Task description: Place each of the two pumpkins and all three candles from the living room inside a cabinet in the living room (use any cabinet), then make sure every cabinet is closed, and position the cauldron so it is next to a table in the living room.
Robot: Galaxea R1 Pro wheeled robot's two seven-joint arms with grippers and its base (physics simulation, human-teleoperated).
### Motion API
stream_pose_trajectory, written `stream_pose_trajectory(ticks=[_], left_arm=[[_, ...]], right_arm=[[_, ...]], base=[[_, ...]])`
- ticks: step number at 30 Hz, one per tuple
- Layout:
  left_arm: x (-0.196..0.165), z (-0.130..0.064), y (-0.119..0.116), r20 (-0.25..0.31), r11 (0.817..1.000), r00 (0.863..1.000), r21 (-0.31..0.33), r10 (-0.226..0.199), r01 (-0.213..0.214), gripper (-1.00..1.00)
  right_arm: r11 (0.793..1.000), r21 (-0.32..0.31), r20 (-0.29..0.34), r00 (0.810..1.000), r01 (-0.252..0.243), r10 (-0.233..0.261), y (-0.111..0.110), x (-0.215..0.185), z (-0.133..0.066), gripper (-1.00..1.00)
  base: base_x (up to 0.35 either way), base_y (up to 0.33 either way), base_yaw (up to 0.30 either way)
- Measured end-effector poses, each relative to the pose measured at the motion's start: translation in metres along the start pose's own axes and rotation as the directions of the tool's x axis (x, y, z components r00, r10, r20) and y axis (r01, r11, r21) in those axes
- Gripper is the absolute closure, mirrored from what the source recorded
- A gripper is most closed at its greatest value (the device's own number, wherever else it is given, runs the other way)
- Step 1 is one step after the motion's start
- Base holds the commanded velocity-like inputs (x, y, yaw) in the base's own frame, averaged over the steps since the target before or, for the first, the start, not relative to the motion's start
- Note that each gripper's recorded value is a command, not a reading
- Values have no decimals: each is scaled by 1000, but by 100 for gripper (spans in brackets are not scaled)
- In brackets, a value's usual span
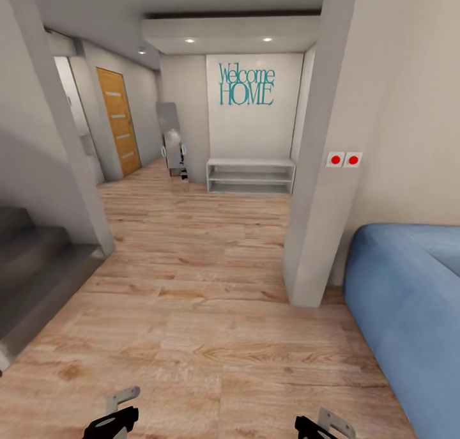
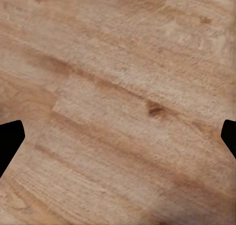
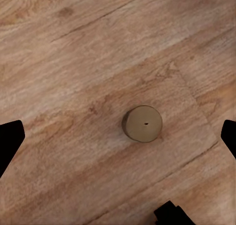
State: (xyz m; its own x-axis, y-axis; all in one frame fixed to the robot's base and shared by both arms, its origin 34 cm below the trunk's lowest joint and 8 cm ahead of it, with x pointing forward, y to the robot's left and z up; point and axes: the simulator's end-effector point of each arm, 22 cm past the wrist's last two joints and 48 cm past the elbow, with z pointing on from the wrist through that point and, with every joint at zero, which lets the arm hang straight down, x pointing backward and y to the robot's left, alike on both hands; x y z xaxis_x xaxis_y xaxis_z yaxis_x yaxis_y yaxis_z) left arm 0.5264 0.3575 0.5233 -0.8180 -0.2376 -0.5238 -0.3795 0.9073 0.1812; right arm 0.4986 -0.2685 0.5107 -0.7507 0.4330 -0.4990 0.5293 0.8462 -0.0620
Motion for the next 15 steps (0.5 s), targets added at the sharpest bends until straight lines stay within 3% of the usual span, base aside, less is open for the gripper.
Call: stream_pose_trajectory(ticks=[11, 15], left_arm=[[7, 10, -2, -2, 1000, 1000, 2, -4, 4, -100], [12, 16, -12, -9, 999, 1000, 45, -10, 10, -100]], right_arm=[[1000, 9, 0, 1000, -10, 10, -6, 4, 12, -100], [1000, 9, 1, 1000, -10, 10, -7, 7, 19, -100]], base=[[4, -2, 0], [0, 0, 0]])
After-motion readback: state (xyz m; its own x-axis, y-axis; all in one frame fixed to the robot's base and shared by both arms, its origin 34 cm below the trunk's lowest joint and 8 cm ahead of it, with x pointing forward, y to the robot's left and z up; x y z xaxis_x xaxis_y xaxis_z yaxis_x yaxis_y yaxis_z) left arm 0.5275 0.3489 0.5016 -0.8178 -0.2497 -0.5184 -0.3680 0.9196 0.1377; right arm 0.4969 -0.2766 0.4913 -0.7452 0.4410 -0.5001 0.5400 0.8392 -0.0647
